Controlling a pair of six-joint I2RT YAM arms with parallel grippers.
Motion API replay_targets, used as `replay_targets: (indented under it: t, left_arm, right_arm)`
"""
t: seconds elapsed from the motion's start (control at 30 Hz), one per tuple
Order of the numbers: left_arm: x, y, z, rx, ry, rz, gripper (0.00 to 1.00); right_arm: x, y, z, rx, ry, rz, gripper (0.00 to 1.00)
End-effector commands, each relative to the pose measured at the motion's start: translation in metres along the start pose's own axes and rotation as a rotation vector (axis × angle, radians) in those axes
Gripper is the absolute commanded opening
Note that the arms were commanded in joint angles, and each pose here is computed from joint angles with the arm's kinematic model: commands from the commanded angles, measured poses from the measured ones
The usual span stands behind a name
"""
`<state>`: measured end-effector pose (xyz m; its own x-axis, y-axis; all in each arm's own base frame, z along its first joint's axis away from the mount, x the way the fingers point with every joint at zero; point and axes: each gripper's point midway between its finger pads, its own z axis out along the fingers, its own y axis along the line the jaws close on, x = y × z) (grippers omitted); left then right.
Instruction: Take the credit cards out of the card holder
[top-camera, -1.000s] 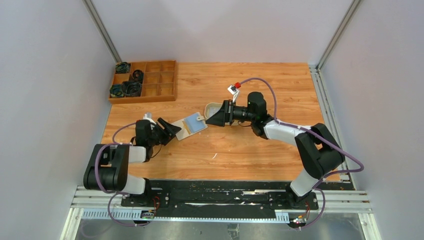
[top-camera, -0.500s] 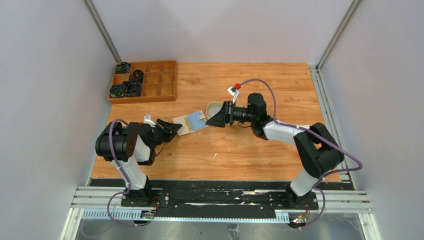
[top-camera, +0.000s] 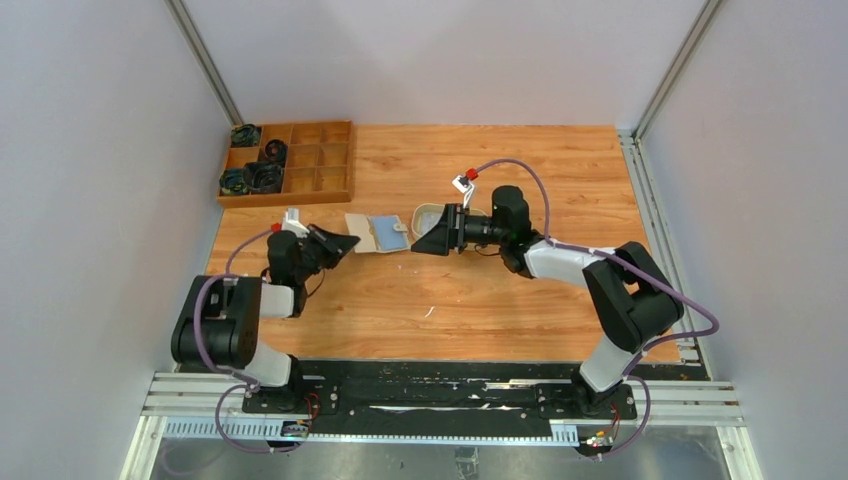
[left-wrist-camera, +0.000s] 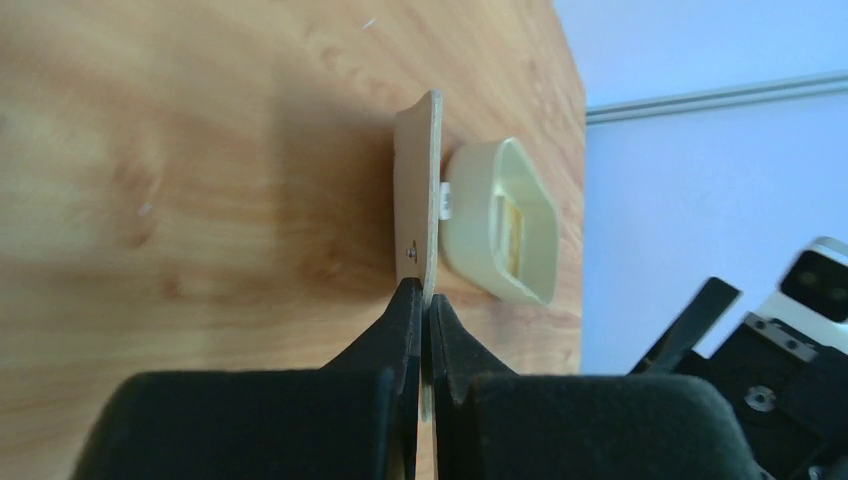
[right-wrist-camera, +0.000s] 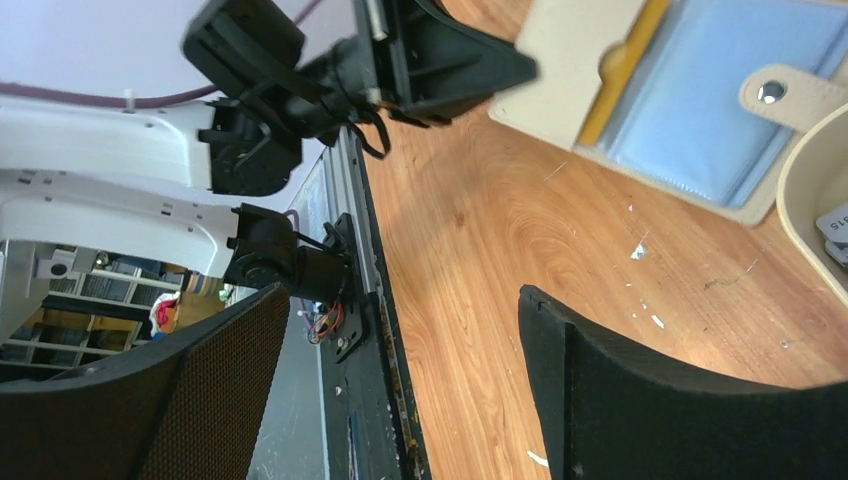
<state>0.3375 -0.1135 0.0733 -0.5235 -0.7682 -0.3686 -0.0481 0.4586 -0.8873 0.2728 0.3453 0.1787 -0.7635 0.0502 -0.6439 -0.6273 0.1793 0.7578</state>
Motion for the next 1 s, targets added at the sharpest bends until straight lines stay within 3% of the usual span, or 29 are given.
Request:
replay_targets:
  t: [0.0,0.23,0.43,0.73,0.97]
  left_arm:
    - [-0.021,-0.044,-0.001,0.046,0.008,0.121,0.00]
    - [-0.058,-0.168,-0.013,0.301,0.033,0.207,0.00]
    - [-0.069,-0.228,-0.031,0.436,0.046,0.214,0.00]
    - [-0.074,-0.285,-0.062,0.569,0.056,0.253,0.00]
    - [-0.060,-0.300,-0.069,0.611,0.090,0.269,0.00]
  right_arm:
    - [-0.019,0.011,0.007,-0.004,-0.019,-0.058,0.88]
    - [-0.076,0.054,0.023,-0.146,-0.108,-0.106,0.88]
    - [-0.109,0.091,0.026,-0.319,-0.164,-0.136,0.85]
    - [-0.159,0.115,0.009,-0.385,-0.287,-0.179,0.84]
    - [-0.175,0.127,0.006,-0.464,-0.305,-0.168,0.84]
